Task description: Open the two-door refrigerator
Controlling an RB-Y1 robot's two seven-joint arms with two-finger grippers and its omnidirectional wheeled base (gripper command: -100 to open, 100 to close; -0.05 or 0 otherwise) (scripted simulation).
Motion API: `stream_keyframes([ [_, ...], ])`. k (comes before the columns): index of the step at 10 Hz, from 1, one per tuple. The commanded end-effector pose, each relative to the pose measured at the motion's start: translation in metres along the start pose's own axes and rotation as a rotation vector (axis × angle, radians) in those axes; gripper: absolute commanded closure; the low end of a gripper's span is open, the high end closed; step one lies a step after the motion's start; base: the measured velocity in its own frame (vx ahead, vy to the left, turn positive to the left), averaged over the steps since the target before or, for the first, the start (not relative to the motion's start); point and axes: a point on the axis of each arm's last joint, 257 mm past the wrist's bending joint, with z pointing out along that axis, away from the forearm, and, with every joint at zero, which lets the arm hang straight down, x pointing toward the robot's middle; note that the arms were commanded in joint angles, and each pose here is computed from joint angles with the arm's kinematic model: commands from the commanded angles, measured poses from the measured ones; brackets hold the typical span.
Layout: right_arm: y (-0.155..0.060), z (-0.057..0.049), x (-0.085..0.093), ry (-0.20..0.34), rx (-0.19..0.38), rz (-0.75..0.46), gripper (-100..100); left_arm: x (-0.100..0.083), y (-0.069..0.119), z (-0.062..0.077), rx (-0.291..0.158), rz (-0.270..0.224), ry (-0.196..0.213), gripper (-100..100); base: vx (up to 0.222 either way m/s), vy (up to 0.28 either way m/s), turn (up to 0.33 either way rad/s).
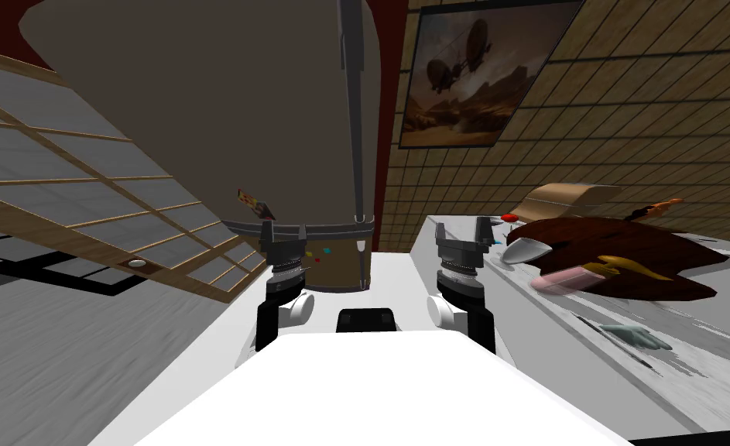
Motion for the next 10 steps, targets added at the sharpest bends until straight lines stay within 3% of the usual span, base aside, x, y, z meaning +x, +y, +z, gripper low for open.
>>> stream_keyframes([
  [1, 0.0, 0.0, 0.0, 0.0, 0.0, 0.0, 0, 0.0, 0.0, 0.0, 0.0, 0.0, 0.0, 0, 0.0, 0.0, 0.0],
  [9, 0.0002, 0.0001, 0.0, 0.0, 0.0, 0.0, 0, 0.0, -0.0002, 0.0001, 0.0, 0.0, 0.0, 0, 0.0, 0.0, 0.0],
  [10, 0.0002, 0.0001, 0.0, 0.0, 0.0, 0.0, 0, 0.0001, 0.0036, -0.0014, -0.026, 0.005, 0.03, -100, 0.026, -0.024, 0.048],
])
